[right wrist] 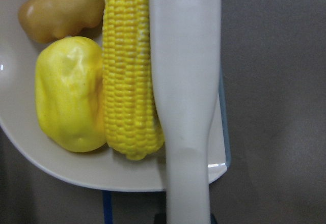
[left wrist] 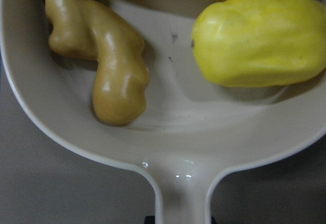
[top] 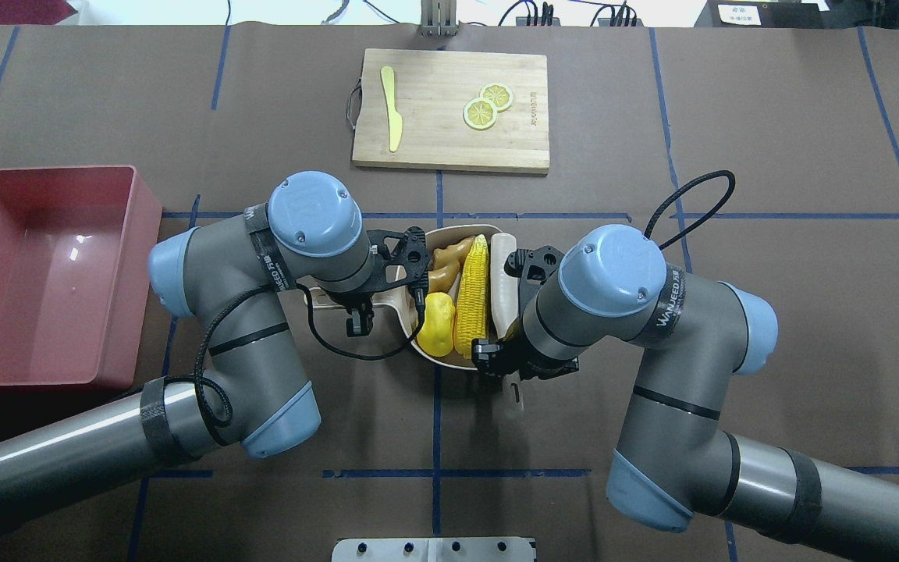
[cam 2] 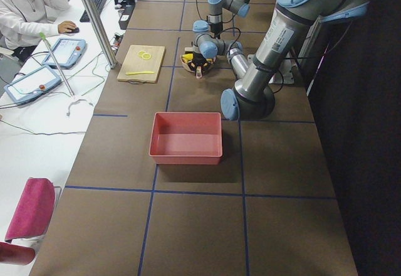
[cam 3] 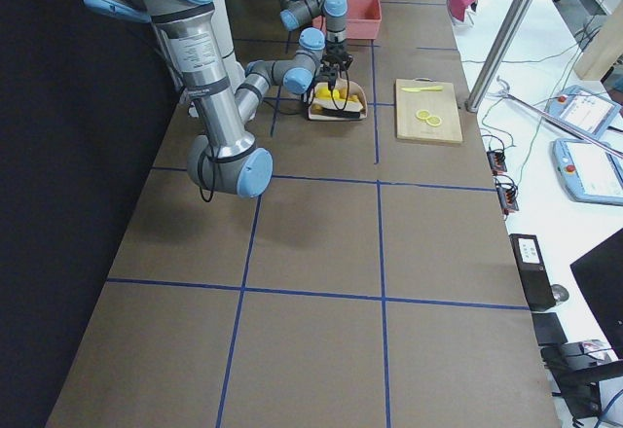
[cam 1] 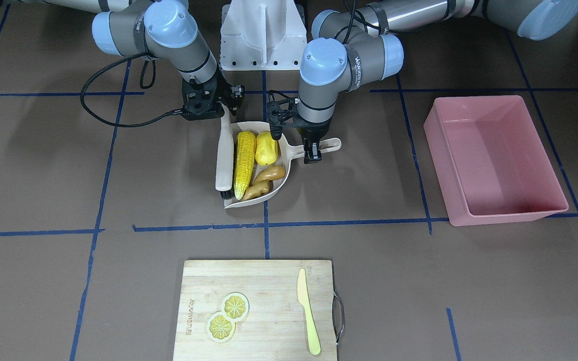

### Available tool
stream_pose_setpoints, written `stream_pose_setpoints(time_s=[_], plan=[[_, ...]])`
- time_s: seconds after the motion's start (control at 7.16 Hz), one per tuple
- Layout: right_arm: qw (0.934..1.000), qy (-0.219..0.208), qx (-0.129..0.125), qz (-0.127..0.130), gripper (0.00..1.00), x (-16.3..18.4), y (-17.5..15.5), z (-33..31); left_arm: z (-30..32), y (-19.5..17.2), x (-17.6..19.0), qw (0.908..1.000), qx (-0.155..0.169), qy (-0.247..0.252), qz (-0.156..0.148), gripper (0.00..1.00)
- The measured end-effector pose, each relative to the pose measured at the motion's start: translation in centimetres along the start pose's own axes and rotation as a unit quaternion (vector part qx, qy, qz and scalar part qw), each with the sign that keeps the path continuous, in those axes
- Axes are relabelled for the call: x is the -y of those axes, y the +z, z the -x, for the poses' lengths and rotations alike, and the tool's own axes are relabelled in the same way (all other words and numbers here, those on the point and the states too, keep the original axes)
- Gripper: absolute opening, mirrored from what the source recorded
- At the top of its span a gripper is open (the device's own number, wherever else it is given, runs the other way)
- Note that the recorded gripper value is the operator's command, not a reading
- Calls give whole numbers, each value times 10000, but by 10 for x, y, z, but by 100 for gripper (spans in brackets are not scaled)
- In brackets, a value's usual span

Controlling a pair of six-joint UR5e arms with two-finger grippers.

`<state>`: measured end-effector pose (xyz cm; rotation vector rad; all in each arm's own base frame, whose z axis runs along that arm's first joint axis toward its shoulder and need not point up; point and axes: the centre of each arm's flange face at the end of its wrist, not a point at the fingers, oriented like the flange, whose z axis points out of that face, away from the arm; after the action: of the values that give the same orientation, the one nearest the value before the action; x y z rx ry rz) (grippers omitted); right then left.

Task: Sweep and dump trash into bin
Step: 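Sweep the corn, potato and ginger into the dustpan with the right gripper's brush, then carry the loaded dustpan over the pink bin with the left gripper while the right withdraws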

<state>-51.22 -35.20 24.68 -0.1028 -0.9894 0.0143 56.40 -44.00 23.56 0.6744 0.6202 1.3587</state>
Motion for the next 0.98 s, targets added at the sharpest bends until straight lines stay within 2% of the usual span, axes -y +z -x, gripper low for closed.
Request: stream_pose_setpoints(time_s=[0.28, 0.56, 0.7, 0.98], plan=[[9997, 128, 147, -138, 0, 12, -45, -24, -1, 3, -6, 9996, 72, 4, -287, 5], [9986, 445, 180, -225, 0, 22, -109, -63, 0, 0, -7, 9991, 106, -15, -405, 5], [9979, 555, 148, -282, 0, 24, -125, -80, 2, -4, -7, 9989, 134, -44, -437, 5], [9970, 684, 55, -359, 0, 29, -135, -104, 12, -17, -9, 9982, 215, -186, -532, 3]])
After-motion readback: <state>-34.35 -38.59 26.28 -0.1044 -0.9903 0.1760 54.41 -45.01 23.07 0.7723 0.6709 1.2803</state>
